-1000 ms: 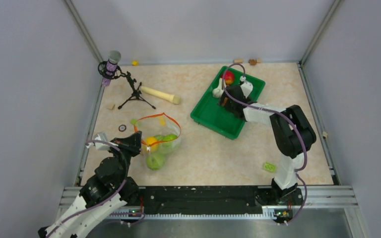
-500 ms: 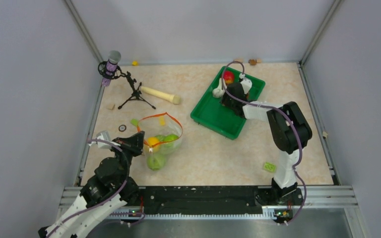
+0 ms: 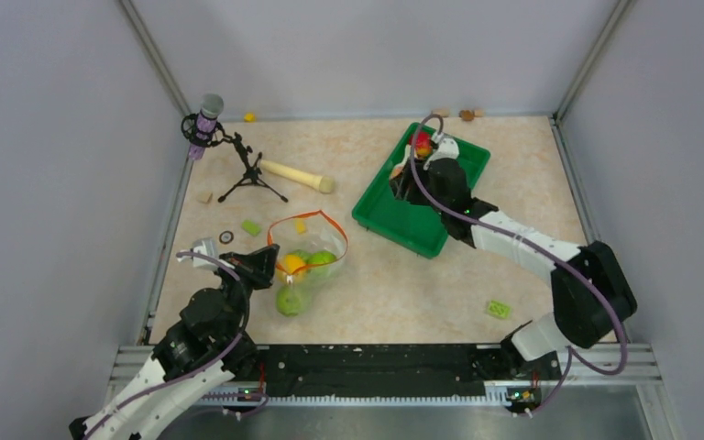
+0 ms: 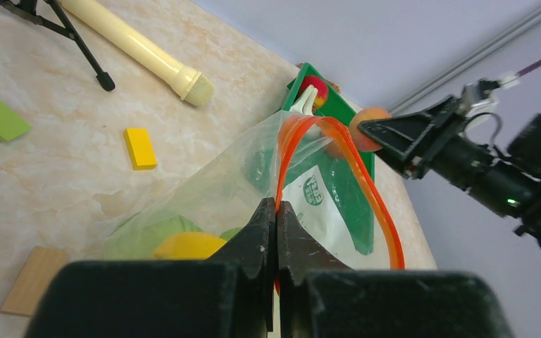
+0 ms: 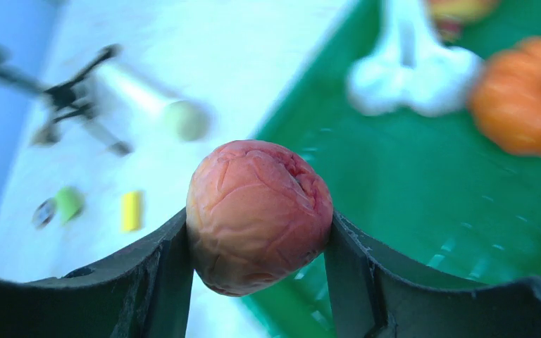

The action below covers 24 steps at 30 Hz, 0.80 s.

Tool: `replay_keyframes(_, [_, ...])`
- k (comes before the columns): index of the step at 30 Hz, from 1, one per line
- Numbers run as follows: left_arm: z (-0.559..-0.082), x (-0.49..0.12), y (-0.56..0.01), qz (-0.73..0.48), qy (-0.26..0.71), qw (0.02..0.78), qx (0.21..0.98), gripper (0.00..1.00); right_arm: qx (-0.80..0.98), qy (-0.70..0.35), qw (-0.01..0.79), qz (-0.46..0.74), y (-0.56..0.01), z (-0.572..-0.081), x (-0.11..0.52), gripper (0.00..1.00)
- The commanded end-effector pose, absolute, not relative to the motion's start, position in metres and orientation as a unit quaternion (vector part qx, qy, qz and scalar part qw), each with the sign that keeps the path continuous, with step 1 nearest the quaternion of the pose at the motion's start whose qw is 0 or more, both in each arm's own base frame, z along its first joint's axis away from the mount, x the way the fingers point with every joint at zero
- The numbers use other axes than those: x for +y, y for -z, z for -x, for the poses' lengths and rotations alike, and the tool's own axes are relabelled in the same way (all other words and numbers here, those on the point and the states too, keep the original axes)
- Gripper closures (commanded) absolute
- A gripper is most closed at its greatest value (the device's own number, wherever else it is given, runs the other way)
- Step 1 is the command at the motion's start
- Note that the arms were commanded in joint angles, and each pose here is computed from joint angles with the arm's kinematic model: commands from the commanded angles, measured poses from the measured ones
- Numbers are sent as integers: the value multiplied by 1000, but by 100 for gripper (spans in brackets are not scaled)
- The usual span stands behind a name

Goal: Place the food in the zip-top bag and seal the zipper
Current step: Pick up the fake fruit from the bin, then place the fake fruit in the zipper food storage bag.

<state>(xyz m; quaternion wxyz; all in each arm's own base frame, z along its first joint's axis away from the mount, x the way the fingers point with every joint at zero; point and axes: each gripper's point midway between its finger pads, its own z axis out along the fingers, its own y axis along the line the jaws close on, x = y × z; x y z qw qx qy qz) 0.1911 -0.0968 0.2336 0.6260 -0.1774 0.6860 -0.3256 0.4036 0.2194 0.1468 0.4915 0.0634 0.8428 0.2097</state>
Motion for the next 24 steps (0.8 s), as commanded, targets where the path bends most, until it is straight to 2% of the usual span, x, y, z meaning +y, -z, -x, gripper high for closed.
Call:
replay_keyframes(1, [-190, -100, -241, 167, 339, 633, 675, 100, 777, -302, 544, 90, -228, -345, 286, 69])
replay_keyframes(5, [-188, -99, -241, 167, 342, 633, 674, 100, 736, -371, 540, 168, -260, -292, 324, 68])
replay_keyframes(15, [-189, -99, -240, 166, 341, 633, 675, 100, 622, -500, 550, 246, -306, -191, 388, 68])
replay_keyframes(19, [-189, -99, -238, 167, 338, 634, 675, 100, 609, -510, 545, 266, -306, -173, 411, 64])
replay_keyframes(24, [-188, -102, -240, 156, 343, 635, 674, 100, 633, -478, 546, 269, -292, -177, 428, 61])
